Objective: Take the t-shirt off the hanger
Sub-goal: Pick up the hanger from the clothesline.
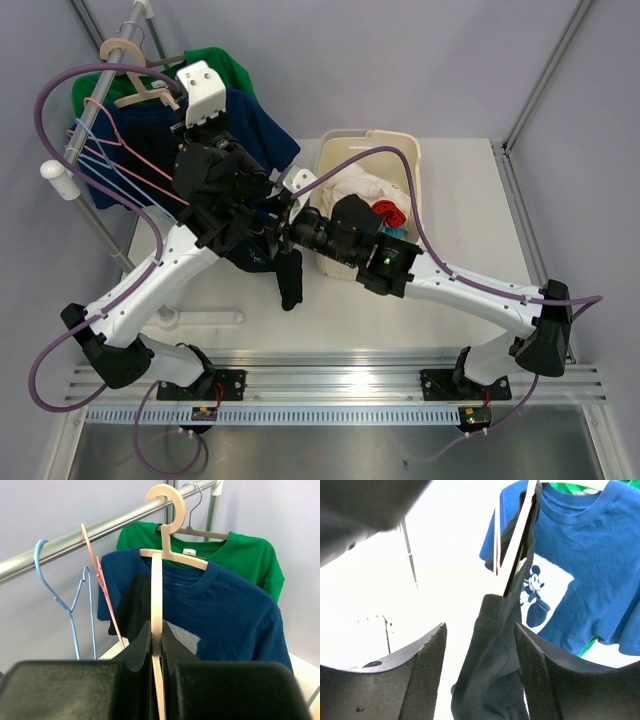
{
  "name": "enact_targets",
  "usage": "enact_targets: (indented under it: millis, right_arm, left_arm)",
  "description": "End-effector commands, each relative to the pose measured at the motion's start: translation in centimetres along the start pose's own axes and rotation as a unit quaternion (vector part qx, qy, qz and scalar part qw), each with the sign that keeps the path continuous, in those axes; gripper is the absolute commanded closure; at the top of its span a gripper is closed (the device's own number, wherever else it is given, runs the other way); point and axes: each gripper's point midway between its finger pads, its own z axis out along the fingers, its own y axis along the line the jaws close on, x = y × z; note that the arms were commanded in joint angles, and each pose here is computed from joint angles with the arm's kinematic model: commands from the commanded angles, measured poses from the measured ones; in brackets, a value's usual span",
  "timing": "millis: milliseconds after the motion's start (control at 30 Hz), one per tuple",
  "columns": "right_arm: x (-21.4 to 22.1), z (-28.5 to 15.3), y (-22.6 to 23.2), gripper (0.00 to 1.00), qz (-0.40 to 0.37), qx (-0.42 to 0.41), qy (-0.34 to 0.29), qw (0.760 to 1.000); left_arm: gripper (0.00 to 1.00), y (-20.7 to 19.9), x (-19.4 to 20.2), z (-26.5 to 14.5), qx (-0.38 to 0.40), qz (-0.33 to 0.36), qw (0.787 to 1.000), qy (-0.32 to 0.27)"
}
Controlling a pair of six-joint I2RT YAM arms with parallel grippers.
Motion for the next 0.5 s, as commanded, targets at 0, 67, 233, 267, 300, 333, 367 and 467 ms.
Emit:
enact_targets:
  millis: [0,67,233,267,300,333,367,467]
  right_arm:
    - [-4.2,-1.2,-0.5,0.35,0.020,0.011,-0.072,0.997]
    - [-3.7,-1.0,-0.7,0.33,0.022,0.016,-0.067,0.997]
    - [-2.5,0.3,-1.4,0.47,0.016,0.033,-0.054,0.998]
    - [-2.7,0.5,-1.5,0.53,0.017,0.037,-0.055,0.998]
    - [-2.5,0.8,-1.6,0.56,0.017,0.039,-0.054,0.998]
    - [-2.0,1.2,-1.6,0.58,0.019,0.039,-0.051,0.998]
    - [-2.0,1.4,-1.6,0.62,0.021,0.039,-0.052,0.998]
    - [-1.5,1.8,-1.3,0.66,0.029,0.035,-0.047,0.998]
  left_arm:
    - [1.00,1.0,-1.2,-0.2,0.000,-0.059,0.998,0.001]
    - [1.00,1.1,-1.1,-0.3,-0.002,-0.060,0.998,0.003]
    - [1.00,1.4,-1.0,-0.4,0.000,-0.069,0.998,0.006]
    - [1.00,1.3,-1.0,-0.5,0.000,-0.078,0.997,0.006]
    - [1.00,1.2,-1.0,-0.6,0.002,-0.078,0.997,0.007]
    - [1.00,1.1,-0.9,-0.6,0.004,-0.076,0.997,0.007]
    - [1.00,0.9,-1.0,-0.7,0.006,-0.079,0.997,0.007]
    - [1.00,0.7,-1.0,-0.7,0.006,-0.077,0.997,0.008]
